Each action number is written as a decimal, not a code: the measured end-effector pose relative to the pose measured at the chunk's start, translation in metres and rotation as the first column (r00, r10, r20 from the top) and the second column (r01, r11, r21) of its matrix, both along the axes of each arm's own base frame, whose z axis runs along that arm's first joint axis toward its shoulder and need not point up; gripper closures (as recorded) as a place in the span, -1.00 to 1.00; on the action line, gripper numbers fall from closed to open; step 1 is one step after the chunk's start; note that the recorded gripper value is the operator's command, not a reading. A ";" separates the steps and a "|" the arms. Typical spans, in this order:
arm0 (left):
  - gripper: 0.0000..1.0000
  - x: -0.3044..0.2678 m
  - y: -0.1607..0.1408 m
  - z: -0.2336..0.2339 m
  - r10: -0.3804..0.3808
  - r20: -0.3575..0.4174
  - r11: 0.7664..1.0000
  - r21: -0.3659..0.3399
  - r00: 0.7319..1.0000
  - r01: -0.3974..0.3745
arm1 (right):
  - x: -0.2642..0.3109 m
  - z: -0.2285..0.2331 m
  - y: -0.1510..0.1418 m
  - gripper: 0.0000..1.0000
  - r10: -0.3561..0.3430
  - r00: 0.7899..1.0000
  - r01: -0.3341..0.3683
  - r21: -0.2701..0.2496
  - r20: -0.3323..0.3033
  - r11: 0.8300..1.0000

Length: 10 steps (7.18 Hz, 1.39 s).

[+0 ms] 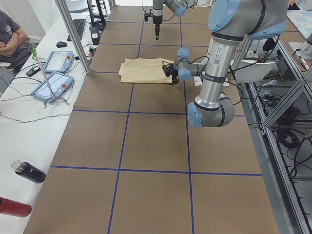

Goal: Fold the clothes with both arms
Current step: 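Hold the left gripper at the near corner while the right gripper approaches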

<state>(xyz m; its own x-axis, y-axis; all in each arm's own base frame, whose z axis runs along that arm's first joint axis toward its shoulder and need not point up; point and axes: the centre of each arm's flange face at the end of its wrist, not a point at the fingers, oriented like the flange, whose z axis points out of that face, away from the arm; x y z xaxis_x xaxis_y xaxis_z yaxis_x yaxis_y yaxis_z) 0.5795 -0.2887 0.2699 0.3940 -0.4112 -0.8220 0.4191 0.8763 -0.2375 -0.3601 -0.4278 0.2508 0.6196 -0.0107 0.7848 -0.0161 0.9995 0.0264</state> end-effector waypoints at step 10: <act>1.00 -0.020 0.002 -0.026 0.001 -0.026 1.000 0.003 1.000 -0.001 | -0.059 -0.025 0.049 -1.00 0.157 0.988 -0.152 -0.248 0.000 0.957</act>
<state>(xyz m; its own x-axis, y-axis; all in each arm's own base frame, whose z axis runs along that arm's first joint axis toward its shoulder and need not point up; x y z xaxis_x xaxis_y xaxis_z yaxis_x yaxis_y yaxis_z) 0.5597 -0.2866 0.2441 0.3728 -0.4081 -0.8333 0.4116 0.8776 -0.2457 -0.4193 -0.3785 0.2257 0.5829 0.2795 0.7630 -0.1692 0.9601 -0.2225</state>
